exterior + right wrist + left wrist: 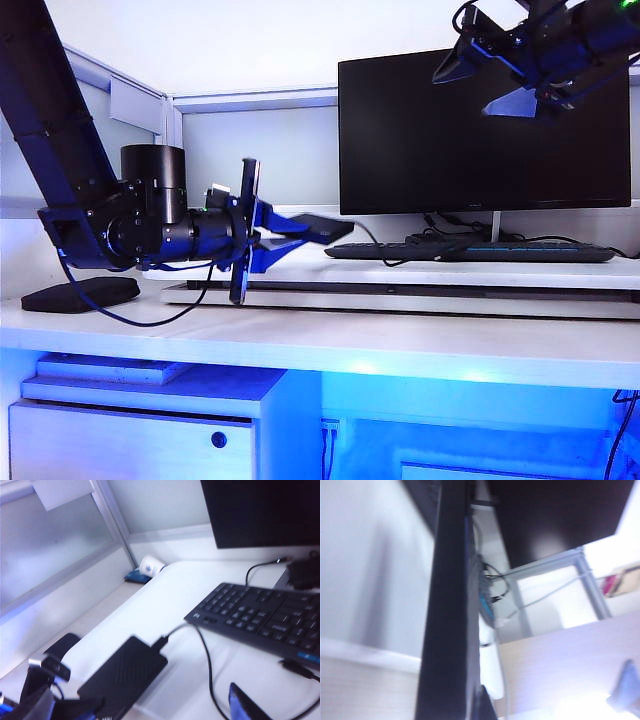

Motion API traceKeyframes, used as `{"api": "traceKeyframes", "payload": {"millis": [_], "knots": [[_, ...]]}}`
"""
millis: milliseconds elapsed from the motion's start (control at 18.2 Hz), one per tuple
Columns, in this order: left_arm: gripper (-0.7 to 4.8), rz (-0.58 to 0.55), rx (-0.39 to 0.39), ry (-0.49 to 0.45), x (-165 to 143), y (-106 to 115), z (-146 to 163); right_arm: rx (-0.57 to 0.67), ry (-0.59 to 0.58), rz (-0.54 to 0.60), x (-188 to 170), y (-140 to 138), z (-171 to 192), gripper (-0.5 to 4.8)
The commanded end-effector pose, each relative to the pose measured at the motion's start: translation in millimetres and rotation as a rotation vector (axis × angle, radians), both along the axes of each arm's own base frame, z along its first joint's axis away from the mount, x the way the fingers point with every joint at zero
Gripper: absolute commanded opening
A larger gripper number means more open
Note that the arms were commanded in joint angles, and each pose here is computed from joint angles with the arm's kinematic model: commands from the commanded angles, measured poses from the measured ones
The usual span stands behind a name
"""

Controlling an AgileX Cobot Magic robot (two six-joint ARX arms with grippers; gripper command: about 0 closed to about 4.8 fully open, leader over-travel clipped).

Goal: Unplug the data cable of the portable hard drive.

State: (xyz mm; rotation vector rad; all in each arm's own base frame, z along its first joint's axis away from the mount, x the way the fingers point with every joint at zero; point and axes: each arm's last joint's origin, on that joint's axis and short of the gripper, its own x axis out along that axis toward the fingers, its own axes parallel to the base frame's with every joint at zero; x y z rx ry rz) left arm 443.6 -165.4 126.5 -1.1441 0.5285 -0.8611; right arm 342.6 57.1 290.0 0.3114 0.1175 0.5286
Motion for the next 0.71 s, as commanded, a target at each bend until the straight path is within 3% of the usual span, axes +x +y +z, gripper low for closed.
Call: {"api": "traceKeyframes", "payload": {"millis": [55,385,715], "knots": [[-0.06,-0.058,-0.050,-0.126,-2.2,-0.8,16.6,0.004,-0.006,0.016,-0.7,0.6,2.4,4.58],[-0.06,-0.210,-0.143,-0.268,-11.0,-1.4,38.2,0.075,0.007,0.057,20.1,9.2,8.5,4.49],[-0.06,-0.326,-0.123,-0.331,-10.1,-10.7,55.1,0.081,-0.008,0.119,32.2,34.4,18.5,4.49]]}}
